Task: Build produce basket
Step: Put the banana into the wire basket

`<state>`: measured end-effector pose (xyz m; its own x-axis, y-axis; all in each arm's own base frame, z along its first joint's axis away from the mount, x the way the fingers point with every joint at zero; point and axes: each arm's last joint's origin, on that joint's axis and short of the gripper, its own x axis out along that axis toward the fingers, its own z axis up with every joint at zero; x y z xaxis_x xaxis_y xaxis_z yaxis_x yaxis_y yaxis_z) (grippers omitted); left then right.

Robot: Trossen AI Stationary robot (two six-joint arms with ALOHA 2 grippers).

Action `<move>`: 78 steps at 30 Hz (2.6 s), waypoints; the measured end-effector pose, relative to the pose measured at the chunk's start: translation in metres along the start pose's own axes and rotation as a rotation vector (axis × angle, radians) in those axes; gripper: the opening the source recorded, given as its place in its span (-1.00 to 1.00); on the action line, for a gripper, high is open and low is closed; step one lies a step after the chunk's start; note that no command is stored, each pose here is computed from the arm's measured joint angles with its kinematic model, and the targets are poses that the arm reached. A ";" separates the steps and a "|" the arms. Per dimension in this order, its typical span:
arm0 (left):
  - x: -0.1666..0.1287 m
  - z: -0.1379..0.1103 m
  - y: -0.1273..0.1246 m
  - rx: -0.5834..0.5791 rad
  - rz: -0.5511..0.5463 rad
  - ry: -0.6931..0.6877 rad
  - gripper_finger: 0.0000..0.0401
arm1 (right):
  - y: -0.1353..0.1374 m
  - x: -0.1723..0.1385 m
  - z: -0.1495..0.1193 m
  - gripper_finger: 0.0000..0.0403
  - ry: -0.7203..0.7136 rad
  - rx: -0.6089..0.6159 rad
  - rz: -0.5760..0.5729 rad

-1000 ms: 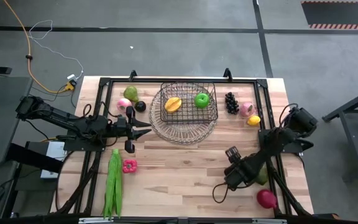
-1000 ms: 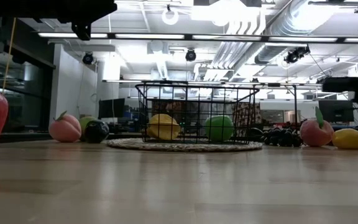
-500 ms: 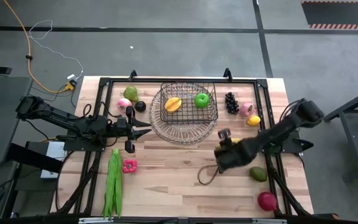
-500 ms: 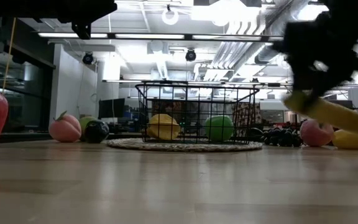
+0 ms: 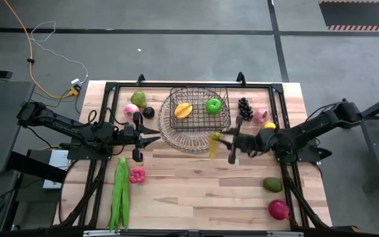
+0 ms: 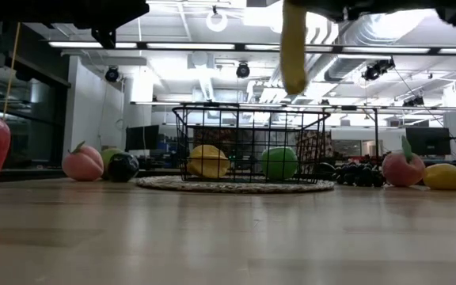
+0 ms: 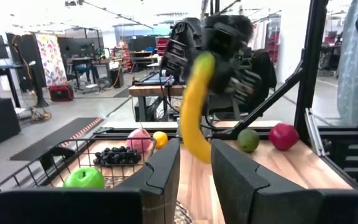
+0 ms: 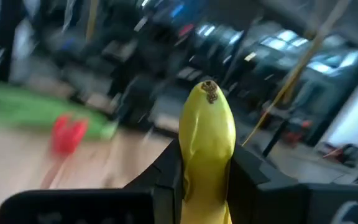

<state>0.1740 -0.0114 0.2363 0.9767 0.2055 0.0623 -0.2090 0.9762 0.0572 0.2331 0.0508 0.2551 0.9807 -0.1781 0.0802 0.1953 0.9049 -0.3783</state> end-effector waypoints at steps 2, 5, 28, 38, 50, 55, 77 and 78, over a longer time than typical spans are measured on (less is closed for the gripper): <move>0.000 0.000 0.000 0.004 -0.001 0.001 -0.59 | -0.008 0.002 -0.003 -0.68 -0.053 0.036 -0.041; 0.000 0.000 -0.001 0.005 -0.041 -0.003 -0.59 | -0.017 0.003 -0.007 -0.68 -0.076 0.133 -0.078; 0.000 0.003 0.001 0.029 0.021 -0.025 -0.59 | -0.020 0.004 -0.013 -0.66 -0.102 0.176 0.025; 0.000 0.002 0.001 0.031 0.021 -0.018 -0.59 | -0.020 0.004 -0.013 -0.69 -0.099 0.174 0.017; 0.000 0.002 0.001 0.031 0.021 -0.018 -0.59 | -0.069 0.053 0.024 -0.69 0.134 -0.010 -0.282; 0.000 0.002 0.001 0.047 0.022 -0.019 -0.59 | -0.126 0.091 0.025 -0.69 0.452 -0.021 -0.347; 0.000 0.002 0.001 0.049 0.029 -0.018 -0.59 | -0.164 0.171 -0.068 -0.69 1.072 0.086 0.165; 0.000 0.002 0.001 0.049 0.029 -0.018 -0.59 | -0.162 0.172 -0.070 -0.69 1.069 0.100 0.185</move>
<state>0.1737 -0.0106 0.2385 0.9692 0.2321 0.0821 -0.2400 0.9652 0.1037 0.3708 -0.1539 0.2653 0.5016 -0.2366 -0.8321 0.0902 0.9709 -0.2216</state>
